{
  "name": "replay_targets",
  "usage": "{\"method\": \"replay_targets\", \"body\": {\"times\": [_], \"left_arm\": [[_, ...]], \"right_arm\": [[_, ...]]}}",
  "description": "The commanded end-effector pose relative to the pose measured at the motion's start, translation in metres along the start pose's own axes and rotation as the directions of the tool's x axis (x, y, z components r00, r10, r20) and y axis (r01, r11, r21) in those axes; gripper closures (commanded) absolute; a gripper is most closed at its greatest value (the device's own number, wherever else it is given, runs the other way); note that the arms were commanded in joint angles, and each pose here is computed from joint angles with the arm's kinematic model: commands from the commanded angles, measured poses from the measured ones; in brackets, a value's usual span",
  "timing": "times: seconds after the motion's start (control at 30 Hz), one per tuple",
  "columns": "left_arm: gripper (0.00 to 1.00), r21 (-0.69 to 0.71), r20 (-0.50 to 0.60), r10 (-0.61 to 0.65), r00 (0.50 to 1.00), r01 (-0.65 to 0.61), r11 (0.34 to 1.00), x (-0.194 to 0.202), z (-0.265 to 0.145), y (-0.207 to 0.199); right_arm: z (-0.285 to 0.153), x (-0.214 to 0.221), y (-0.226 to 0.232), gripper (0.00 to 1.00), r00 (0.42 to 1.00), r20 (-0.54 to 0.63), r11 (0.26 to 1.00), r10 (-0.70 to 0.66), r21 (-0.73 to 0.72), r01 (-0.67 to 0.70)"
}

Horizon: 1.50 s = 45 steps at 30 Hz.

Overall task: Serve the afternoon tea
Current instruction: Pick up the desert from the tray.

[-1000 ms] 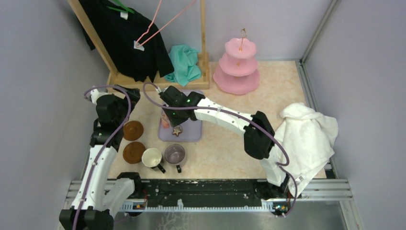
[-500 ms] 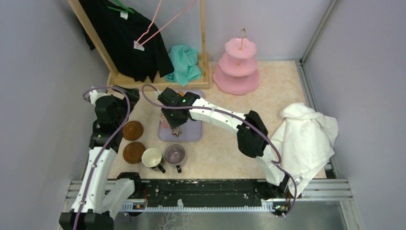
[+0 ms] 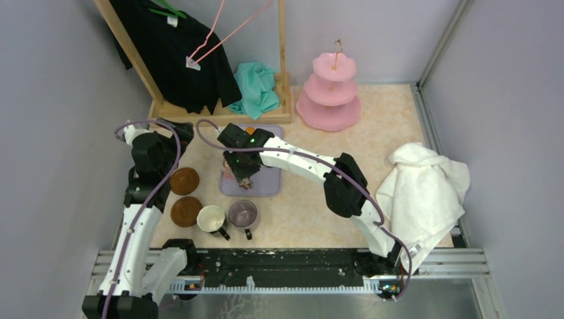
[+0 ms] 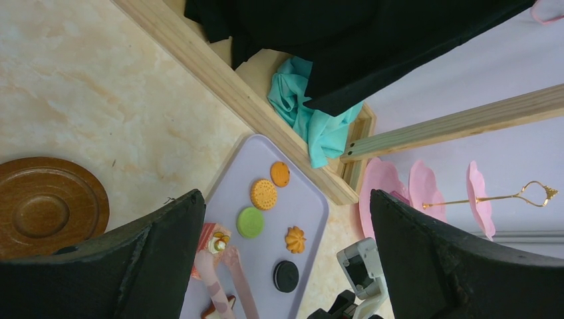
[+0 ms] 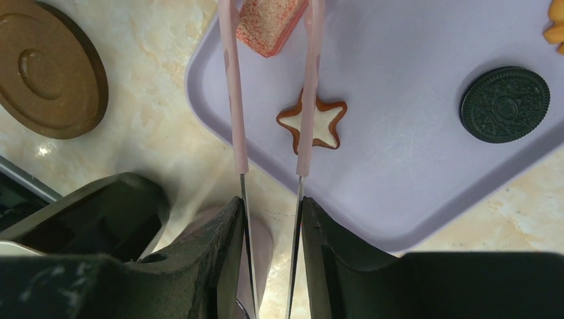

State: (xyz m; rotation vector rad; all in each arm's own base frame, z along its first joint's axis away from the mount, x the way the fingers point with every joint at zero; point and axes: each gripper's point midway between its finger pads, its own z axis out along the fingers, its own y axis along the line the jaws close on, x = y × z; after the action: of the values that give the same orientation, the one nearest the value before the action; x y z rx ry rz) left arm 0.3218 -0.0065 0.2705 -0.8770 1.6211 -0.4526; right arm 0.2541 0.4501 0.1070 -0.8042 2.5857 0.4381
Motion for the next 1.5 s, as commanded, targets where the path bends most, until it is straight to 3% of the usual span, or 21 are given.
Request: {"method": "replay_targets", "body": {"times": [0.0, 0.57, 0.87, 1.47], "left_arm": [[0.02, 0.023, 0.020, -0.012, 1.000, 0.012, 1.000, -0.010, -0.005, -0.009], [0.02, 0.027, 0.015, -0.014, 1.000, 0.014, 1.000, -0.007, -0.005, -0.008], [0.01, 0.020, 0.017, -0.014, 1.000, 0.014, 1.000, -0.007, -0.005, -0.006], [0.01, -0.009, 0.032, -0.013, 0.999, 0.014, 1.000, -0.006, -0.004, 0.004]], "right_arm": [[-0.013, -0.021, 0.016, 0.64, 0.998, 0.057, 0.999, 0.004, -0.037, -0.002], [0.001, -0.020, 0.014, 0.61, 1.000, 0.024, 1.000, 0.002, -0.009, -0.002], [-0.007, -0.023, 0.000, 0.79, 0.998, 0.068, 0.999, -0.001, 0.054, -0.003], [-0.086, -0.025, -0.031, 0.85, 0.959, 0.275, 0.990, -0.070, 0.134, 0.033]]}}
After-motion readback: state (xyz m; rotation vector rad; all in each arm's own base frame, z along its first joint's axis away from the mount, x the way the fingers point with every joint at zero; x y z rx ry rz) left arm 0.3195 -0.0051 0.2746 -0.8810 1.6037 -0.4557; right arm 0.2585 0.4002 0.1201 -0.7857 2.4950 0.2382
